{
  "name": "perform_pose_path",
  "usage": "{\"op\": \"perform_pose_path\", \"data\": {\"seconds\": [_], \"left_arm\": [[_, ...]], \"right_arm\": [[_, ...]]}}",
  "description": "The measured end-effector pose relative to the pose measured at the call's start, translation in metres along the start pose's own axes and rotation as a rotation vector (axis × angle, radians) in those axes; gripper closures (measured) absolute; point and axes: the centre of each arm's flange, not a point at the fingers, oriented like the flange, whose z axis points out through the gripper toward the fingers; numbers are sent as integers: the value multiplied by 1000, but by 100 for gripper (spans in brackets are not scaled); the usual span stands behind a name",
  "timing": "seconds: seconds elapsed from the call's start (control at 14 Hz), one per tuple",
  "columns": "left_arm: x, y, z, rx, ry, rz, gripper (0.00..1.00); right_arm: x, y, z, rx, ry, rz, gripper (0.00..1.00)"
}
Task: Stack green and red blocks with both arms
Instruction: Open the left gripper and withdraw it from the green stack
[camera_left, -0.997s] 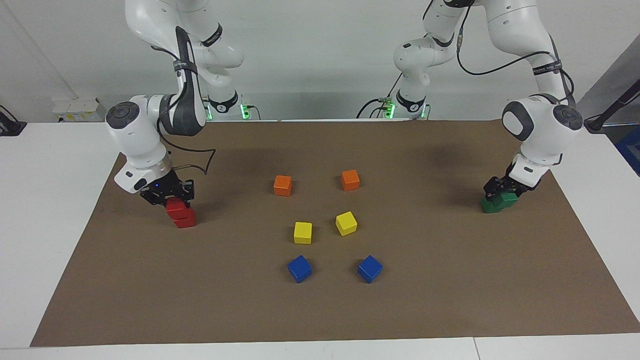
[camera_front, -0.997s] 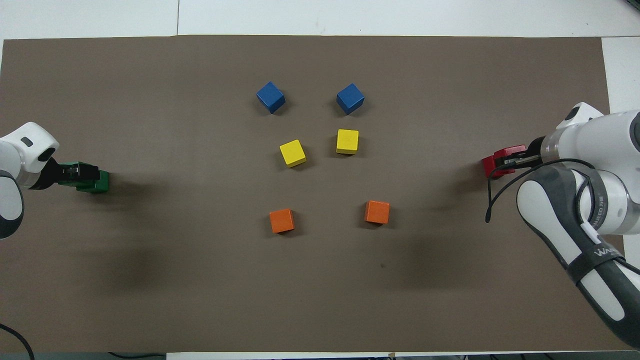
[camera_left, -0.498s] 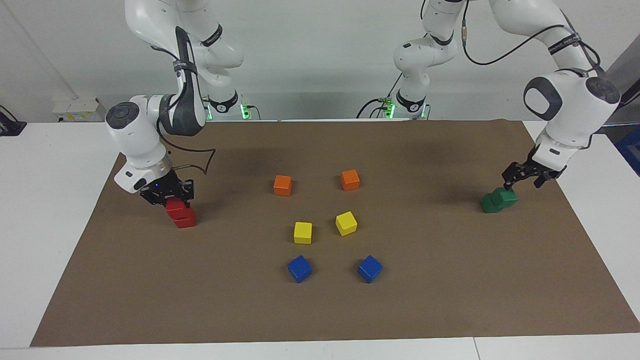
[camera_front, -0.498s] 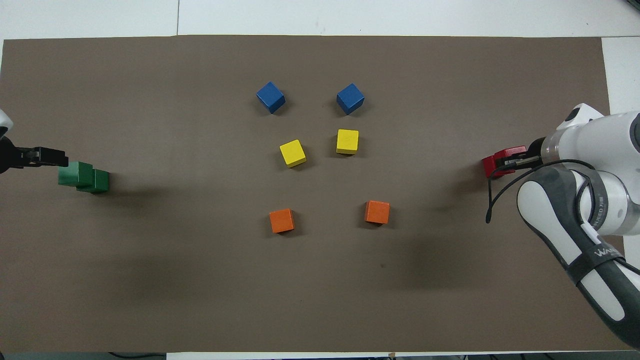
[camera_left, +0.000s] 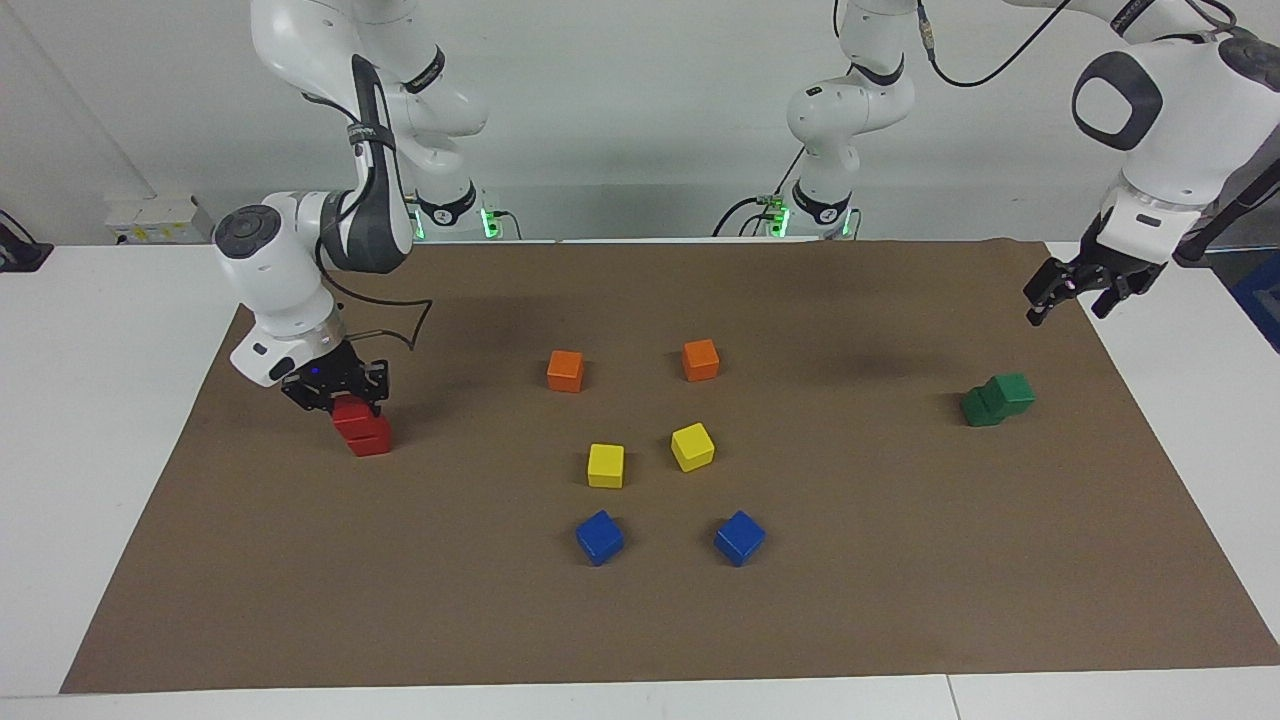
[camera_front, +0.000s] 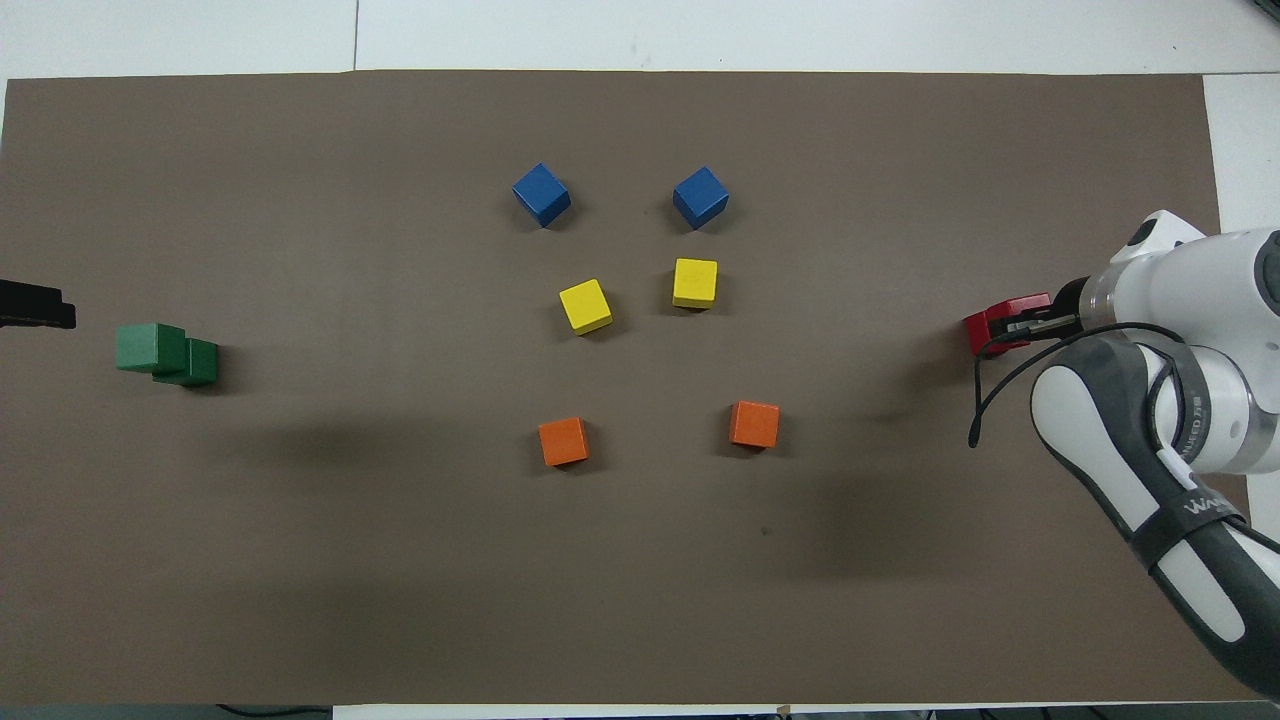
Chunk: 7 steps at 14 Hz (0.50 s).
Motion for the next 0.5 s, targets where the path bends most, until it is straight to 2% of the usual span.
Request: {"op": "perform_pose_path", "data": {"seconds": [0.5], "left_arm": [[-8, 24, -34, -12, -88, 36, 0]], "right_arm": [[-2, 0, 3, 2, -7, 0, 45]]}}
